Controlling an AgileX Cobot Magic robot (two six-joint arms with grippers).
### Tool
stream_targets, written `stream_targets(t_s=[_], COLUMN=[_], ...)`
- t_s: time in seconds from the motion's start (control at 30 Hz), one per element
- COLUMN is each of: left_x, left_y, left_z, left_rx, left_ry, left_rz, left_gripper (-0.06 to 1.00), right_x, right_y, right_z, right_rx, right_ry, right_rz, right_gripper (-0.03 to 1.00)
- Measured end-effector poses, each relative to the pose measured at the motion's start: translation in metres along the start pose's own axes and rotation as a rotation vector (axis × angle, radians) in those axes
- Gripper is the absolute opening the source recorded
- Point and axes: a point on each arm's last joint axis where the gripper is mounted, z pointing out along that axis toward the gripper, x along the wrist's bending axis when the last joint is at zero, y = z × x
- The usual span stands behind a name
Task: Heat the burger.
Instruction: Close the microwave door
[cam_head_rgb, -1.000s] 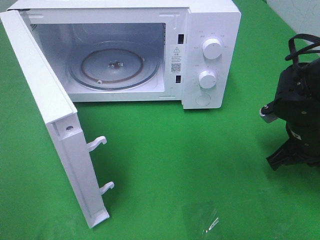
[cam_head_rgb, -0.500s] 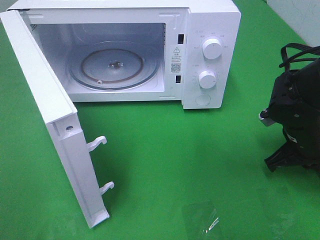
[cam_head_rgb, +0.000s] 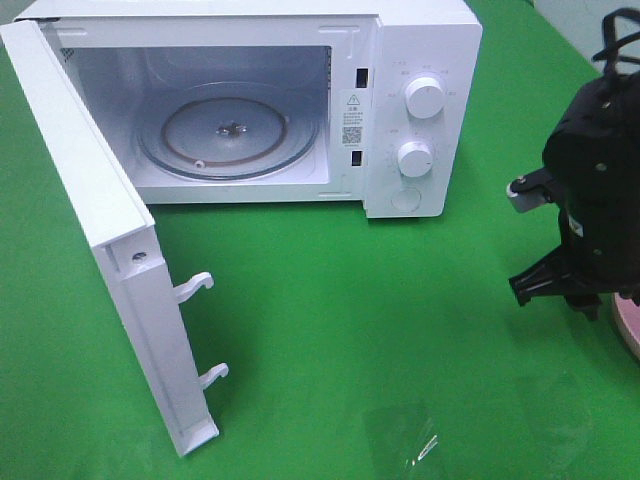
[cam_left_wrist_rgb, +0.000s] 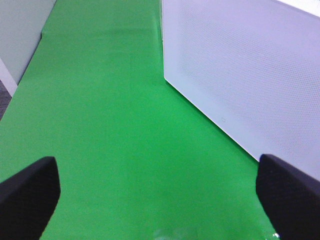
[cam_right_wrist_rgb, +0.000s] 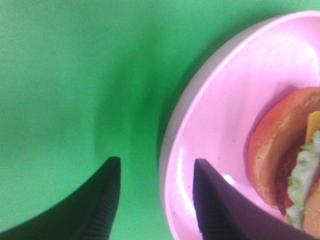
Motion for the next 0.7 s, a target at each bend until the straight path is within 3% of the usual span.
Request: stream_targets(t_s=[0.13,0.17,0.2,0.27,0.37,0.4,0.43,0.5,0.57,0.63,0.7], left_x=[0.000,0.000,0.000,0.000,0.000,0.000,0.000,0.000,0.000,0.000,0.000], left_y=[0.000,0.000,0.000,0.000,0.000,0.000,0.000,0.000,0.000,0.000,0.000], left_z=[0.000,0.000,0.000,0.000,0.000,0.000,0.000,0.000,0.000,0.000,0.000], left_rx=[0.000,0.000,0.000,0.000,0.000,0.000,0.000,0.000,0.000,0.000,0.000], left_ry=[0.000,0.000,0.000,0.000,0.000,0.000,0.000,0.000,0.000,0.000,0.000], left_rz=[0.000,0.000,0.000,0.000,0.000,0.000,0.000,0.000,0.000,0.000,0.000], left_gripper=[0.99,0.99,0.99,0.99,0.99,0.99,0.99,0.99,0.99,0.99,0.99], right_x=[-0.013,-0.020,-0.020,-0.032,-0.035,-0.040,-0.040,-0.049,-0.049,-0.058,-0.062], right_y=[0.000,-0.001,-0.001,-0.006,-0.009,-0.014,-0.014,-0.029,-0.029,-0.048,-0.057], right_z=[-0.039,-0.059,-0.059,-0.091,-0.098,-0.112,-0.112,-0.137,-0.137,-0.160,-0.169], right_rx=[-0.127,-0.205,-0.205,-0.330,-0.356,-0.398,-0.398,-0.467,-0.467,-0.519,-0.538], right_ry=[0.101,0.150,0.150,0.218,0.235,0.270,0.270,0.355,0.355,0.426,0.446], right_rz=[0.014,0.006,0.006,-0.013,-0.015,-0.021,-0.021,-0.006,-0.006,-0.028,-0.033], right_gripper=[0.50,0.53,0.53,0.68,0.71,0.80,0.80,0.86,0.86,0.86,0.85])
